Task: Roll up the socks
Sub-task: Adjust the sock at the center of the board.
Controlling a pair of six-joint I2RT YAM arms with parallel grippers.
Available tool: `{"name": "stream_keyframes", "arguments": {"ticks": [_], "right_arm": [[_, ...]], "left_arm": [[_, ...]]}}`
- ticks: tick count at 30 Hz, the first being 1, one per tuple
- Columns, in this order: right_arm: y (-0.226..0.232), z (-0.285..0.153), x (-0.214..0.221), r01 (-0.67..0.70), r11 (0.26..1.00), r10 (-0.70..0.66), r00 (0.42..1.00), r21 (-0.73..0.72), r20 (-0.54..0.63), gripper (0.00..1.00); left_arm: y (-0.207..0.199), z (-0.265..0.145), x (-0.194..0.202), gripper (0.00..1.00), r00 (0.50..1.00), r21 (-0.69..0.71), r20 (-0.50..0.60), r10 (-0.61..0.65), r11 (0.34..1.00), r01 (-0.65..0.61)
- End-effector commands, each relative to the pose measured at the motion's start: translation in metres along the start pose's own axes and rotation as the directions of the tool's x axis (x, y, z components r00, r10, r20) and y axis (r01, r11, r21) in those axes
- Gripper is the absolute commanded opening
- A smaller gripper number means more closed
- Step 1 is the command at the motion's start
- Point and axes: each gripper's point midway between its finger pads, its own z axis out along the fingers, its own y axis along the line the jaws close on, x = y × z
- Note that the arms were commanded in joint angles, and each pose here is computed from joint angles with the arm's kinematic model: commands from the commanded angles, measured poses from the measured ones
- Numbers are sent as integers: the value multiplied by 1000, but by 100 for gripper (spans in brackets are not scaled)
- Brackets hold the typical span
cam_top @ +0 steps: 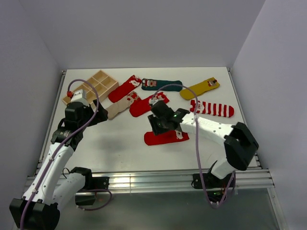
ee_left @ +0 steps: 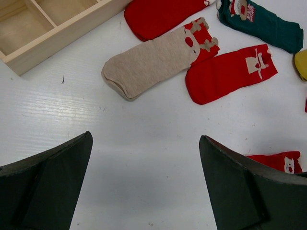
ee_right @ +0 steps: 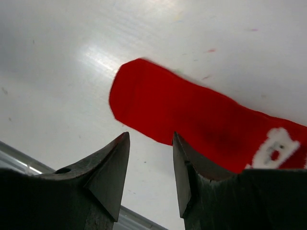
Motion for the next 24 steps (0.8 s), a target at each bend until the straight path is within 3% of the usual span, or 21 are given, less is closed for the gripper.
{"name": "stream_keyframes", "arguments": {"ticks": [1, 13, 17, 20, 24], "right_arm": [[33, 7, 5, 128, 986, -133, 990, -103, -47, 48], [53, 82, 14, 108, 989, -127, 973, -104, -193, 45], [30, 99, -1, -76, 995, 63, 981, -67, -184, 44], [-16, 104, -27, -259, 966, 258, 960, 7, -112, 42], [-84, 92, -77, -438, 894, 431, 898, 97, 84, 44]], "left_arm": [[-1, -2, -8, 99, 999, 1, 44, -5, 1000, 5], [2, -3, -7, 99, 999, -13, 47, -3, 1000, 4], [3, -3, -7, 99, 999, -17, 46, -3, 1000, 4], [4, -2, -6, 100, 999, -17, 43, -3, 1000, 3], [3, -2, -6, 100, 999, -15, 45, -4, 1000, 5]]}}
